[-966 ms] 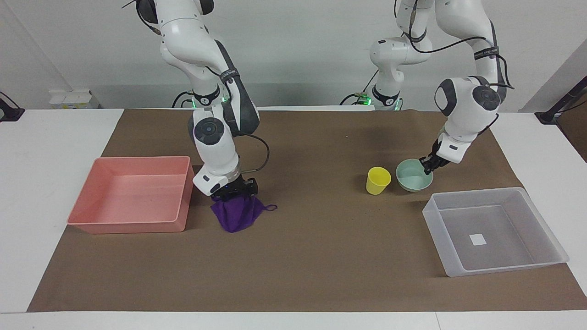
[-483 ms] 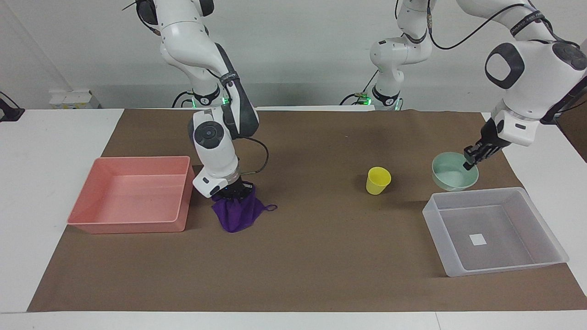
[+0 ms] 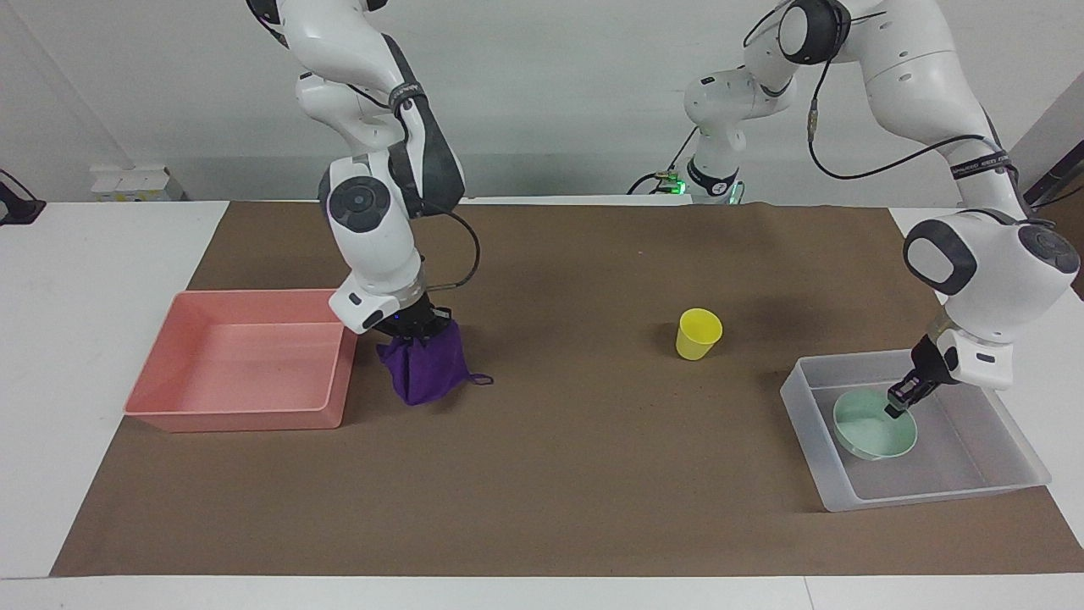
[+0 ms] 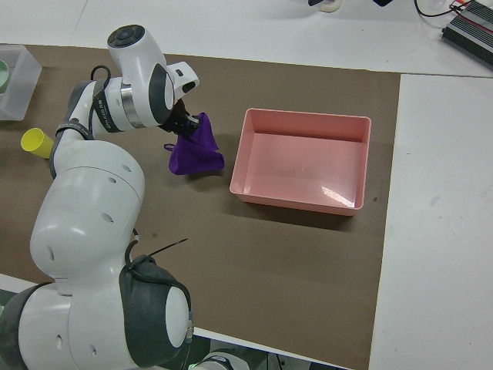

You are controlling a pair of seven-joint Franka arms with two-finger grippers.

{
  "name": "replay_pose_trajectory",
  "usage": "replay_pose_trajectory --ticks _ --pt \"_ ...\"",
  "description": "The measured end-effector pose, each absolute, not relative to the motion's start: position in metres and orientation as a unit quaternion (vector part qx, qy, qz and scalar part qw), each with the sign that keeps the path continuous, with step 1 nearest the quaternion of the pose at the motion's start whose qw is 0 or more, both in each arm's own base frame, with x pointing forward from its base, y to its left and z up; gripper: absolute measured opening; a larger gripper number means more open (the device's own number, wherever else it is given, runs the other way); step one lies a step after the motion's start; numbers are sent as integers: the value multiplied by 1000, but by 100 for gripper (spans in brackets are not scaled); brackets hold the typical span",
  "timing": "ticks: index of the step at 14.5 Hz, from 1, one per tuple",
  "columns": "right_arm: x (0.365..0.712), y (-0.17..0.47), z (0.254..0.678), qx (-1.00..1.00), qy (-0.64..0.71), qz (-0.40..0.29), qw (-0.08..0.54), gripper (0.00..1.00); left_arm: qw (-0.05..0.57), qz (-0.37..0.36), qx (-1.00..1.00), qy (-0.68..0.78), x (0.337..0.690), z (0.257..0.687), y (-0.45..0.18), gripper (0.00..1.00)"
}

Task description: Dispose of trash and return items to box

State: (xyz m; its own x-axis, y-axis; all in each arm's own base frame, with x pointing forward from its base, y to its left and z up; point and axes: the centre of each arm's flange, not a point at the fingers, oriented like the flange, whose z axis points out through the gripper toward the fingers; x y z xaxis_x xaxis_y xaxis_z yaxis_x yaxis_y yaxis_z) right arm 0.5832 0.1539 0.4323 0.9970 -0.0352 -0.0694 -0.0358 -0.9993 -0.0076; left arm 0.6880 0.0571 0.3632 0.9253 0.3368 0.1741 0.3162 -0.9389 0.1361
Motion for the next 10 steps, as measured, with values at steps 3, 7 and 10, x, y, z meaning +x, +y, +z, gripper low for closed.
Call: replay_pose_trajectory --ticks 3,7,10 --pt "578 130 484 -998 34 50 -1 5 40 100 982 155 691 346 56 14" --pt "568 75 538 -998 41 52 -1 5 22 76 989 123 693 416 37 57" --pt "556 4 563 -998 30 53 4 5 14 23 995 99 648 496 -47 93"
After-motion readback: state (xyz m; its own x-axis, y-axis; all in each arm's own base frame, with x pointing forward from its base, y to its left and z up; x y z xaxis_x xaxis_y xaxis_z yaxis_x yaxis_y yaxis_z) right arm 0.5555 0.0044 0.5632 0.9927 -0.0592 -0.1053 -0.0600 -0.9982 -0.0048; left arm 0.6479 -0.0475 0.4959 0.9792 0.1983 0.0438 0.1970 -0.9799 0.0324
